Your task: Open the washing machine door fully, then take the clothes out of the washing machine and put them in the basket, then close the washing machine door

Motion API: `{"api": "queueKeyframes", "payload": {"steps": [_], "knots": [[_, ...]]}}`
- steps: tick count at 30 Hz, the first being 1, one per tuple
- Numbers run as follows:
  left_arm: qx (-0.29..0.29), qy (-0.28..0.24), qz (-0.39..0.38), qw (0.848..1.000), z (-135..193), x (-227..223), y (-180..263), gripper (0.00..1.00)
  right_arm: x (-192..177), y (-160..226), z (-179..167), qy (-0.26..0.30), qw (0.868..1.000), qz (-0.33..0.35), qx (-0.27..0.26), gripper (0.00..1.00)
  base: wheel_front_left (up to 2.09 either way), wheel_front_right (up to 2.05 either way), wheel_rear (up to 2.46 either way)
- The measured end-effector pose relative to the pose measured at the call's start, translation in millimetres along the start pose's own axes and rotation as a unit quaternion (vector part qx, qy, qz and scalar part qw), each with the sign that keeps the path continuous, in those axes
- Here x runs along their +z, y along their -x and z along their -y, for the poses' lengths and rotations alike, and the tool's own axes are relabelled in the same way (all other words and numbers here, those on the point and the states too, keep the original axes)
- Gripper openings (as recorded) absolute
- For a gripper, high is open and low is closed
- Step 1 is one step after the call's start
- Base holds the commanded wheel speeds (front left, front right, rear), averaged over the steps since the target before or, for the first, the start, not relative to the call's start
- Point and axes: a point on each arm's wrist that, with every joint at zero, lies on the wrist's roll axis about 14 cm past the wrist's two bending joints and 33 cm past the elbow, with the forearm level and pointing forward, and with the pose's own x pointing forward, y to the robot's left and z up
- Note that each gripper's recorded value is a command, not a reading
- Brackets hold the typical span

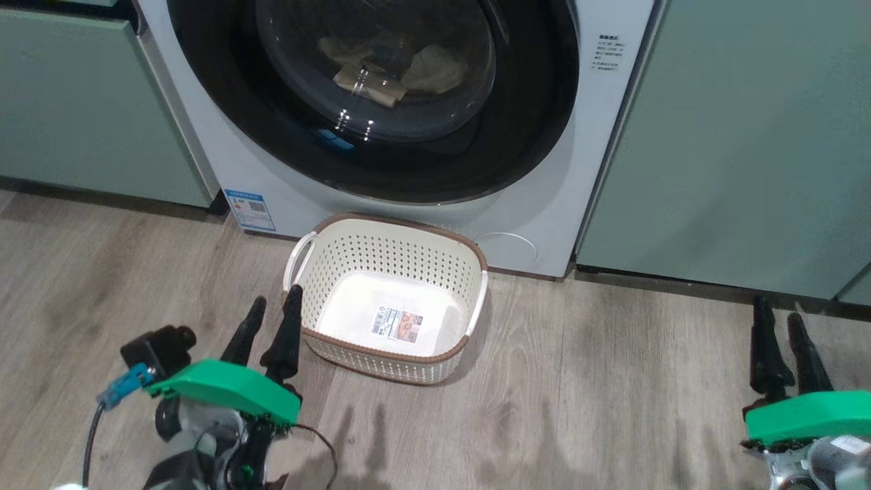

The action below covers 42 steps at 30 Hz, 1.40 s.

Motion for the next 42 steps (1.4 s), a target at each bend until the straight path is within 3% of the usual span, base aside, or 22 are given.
{"api": "queueKeyframes", "payload": {"steps": [25,42], "knots": [[-0.037,-0.185,0.042,0.981,22.8,21.9,-13.5,1.00,12.5,-8.8,-17.1,0.160,0.986,0.029,0.038,1.00,0.00,0.00,0.00],[-0.059,-0.271,0.078,0.957,38.4,36.0,-19.5,1.00,23.1,-11.3,-27.4,0.216,0.973,0.057,0.057,1.00,0.00,0.00,0.00]]}}
